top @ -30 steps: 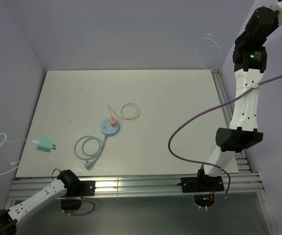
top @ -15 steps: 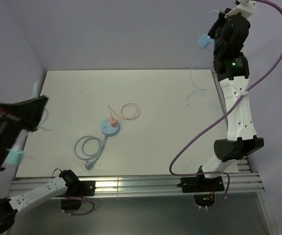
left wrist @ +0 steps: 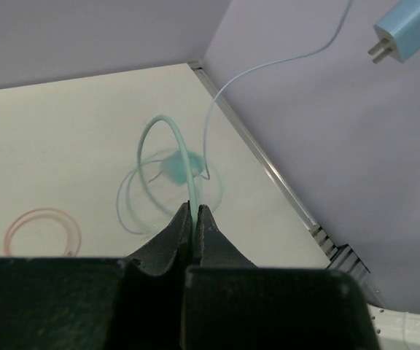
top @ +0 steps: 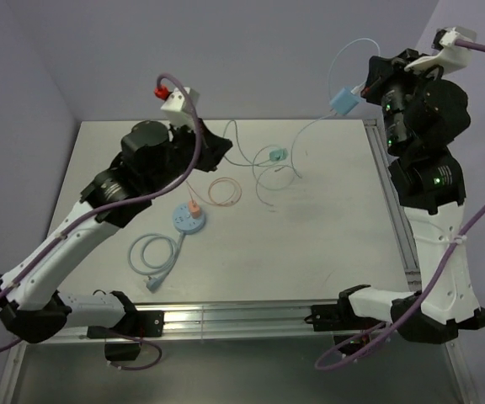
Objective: Insert the plug
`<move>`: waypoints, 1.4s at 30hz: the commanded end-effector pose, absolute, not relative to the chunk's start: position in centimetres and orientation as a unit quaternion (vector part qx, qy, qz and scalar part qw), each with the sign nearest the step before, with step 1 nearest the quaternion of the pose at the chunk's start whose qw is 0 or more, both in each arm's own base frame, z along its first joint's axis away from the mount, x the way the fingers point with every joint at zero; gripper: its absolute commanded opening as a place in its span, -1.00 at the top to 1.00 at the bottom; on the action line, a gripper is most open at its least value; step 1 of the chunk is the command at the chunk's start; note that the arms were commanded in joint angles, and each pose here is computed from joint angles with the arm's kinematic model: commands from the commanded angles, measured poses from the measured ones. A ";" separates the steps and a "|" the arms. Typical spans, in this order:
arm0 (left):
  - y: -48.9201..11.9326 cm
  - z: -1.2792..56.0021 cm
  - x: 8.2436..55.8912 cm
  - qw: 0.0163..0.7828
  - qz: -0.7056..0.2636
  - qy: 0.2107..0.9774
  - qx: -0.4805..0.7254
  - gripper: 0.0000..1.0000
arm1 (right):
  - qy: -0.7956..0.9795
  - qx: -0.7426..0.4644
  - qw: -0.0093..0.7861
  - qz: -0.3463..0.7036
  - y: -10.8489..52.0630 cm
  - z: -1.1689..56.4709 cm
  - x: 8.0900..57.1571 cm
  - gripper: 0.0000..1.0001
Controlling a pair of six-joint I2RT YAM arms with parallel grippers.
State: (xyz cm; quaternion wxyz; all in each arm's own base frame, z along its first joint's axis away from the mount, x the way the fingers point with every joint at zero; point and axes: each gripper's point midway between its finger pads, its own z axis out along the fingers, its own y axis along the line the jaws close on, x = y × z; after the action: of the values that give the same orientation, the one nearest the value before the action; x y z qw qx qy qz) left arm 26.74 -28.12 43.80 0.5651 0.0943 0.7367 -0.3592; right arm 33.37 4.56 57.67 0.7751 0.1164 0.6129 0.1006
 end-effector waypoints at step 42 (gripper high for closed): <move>-34.9 26.0 57.1 0.331 -0.647 0.684 0.060 0.99 | 0.675 0.084 0.696 0.231 6.0 45.0 19.6 1.00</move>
State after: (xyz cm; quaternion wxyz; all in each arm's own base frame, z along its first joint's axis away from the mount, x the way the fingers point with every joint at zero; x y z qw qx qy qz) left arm 56.83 -36.58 22.11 0.3046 0.0354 0.7331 -0.6071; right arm 19.74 5.30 45.58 0.7023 0.0887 0.6733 0.2134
